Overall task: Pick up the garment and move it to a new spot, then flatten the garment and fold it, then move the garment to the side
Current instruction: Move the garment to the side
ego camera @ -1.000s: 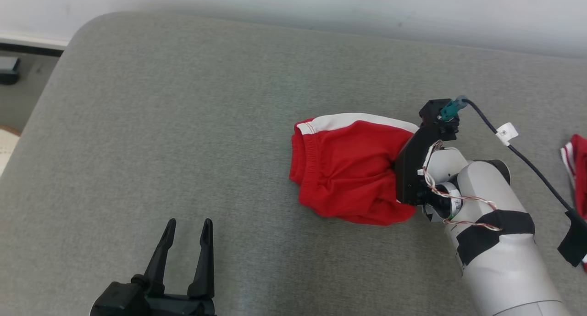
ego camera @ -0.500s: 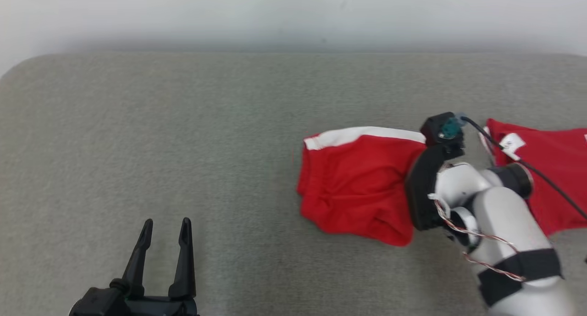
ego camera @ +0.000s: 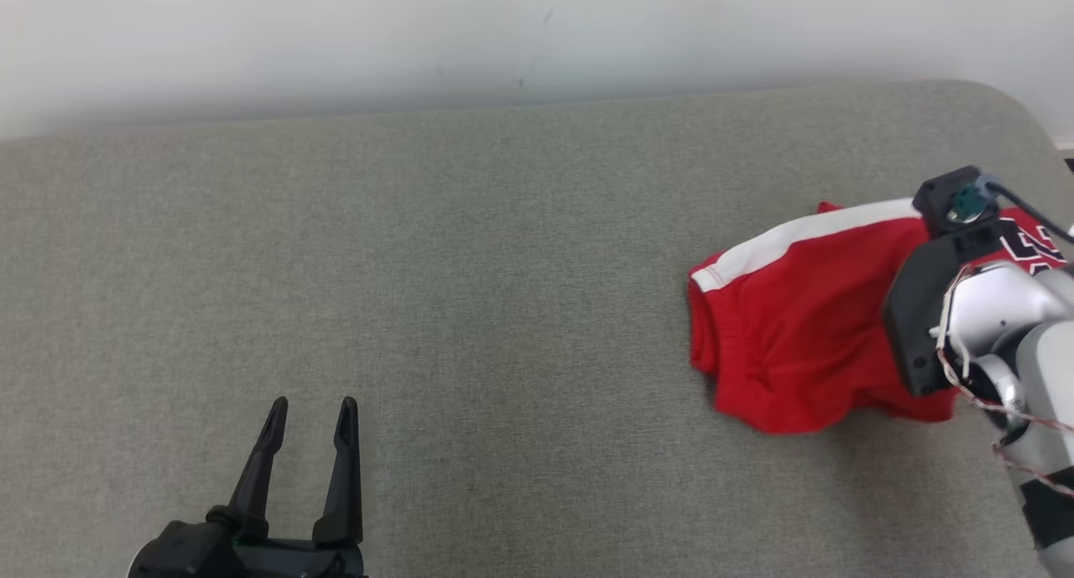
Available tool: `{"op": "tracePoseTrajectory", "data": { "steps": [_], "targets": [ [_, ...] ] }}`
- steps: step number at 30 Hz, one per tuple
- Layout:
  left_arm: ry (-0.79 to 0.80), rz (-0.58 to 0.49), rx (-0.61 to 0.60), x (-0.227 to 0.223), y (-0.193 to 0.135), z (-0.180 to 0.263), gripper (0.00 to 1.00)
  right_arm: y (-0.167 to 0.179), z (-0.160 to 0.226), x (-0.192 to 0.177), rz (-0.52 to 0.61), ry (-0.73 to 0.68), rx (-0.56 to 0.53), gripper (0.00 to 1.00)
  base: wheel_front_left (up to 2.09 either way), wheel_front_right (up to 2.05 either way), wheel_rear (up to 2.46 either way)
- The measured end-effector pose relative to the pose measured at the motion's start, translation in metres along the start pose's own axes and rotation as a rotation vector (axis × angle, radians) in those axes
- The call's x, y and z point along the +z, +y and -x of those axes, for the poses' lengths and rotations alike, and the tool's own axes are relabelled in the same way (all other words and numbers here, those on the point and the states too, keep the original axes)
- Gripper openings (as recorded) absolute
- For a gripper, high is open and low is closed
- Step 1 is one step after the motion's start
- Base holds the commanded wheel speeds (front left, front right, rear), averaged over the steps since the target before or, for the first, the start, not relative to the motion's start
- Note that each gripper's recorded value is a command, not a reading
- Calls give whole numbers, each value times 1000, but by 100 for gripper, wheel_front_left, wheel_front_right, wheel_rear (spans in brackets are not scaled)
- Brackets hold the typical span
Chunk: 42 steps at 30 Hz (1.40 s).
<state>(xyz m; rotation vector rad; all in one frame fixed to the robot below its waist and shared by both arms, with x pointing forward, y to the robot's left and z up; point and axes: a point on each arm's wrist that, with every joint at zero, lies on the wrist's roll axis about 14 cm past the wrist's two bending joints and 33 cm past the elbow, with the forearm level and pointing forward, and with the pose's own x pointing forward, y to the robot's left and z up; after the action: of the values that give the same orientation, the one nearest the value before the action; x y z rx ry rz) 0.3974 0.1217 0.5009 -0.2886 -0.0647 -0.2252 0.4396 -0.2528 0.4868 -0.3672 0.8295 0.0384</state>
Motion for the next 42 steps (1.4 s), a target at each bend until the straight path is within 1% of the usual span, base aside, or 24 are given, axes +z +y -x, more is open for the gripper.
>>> {"op": "tracePoseTrajectory", "data": {
  "steps": [1, 5, 9, 12, 20, 24, 33, 34, 35, 36, 42],
  "targets": [
    [4, -3, 3, -1, 3, 0, 100, -9, -4, 4, 10, -8, -27, 0, 0, 0, 0],
    [22, -7, 22, -6, 10, 2, 100, -22, -16, 11, 57, -7, -68, 0, 0, 0, 0],
    [33, -6, 44, -9, 17, 5, 100, -32, -28, 7, 134, 44, -97, 0, 0, 0, 0],
    [41, -7, 63, -12, 23, 8, 100, -50, -31, 6, 207, 76, -152, 0, 0, 0, 0],
    [54, -7, 89, -15, 30, 12, 100, -86, -35, -5, 308, 149, -242, 0, 0, 0, 0],
    [60, -5, 89, -18, 31, 11, 100, -101, -40, -16, 345, 183, -267, 0, 0, 0, 0],
    [81, -9, 100, -25, 37, 8, 100, -119, -59, -30, 437, 228, -305, 0, 0, 0, 0],
    [83, -11, 103, -26, 38, 8, 100, -120, -61, -28, 446, 218, -308, 2, 0, 0, 0],
    [83, -12, 105, -26, 39, 8, 100, -120, -63, -24, 455, 196, -307, 33, 0, 0, 0],
    [82, -13, 107, -26, 40, 7, 100, -119, -65, -20, 460, 179, -307, 100, 0, 0, 0],
    [87, -26, 116, -27, 44, 8, 100, -115, -72, -17, 466, 141, -299, 100, 0, 0, 0]
  ]
}}
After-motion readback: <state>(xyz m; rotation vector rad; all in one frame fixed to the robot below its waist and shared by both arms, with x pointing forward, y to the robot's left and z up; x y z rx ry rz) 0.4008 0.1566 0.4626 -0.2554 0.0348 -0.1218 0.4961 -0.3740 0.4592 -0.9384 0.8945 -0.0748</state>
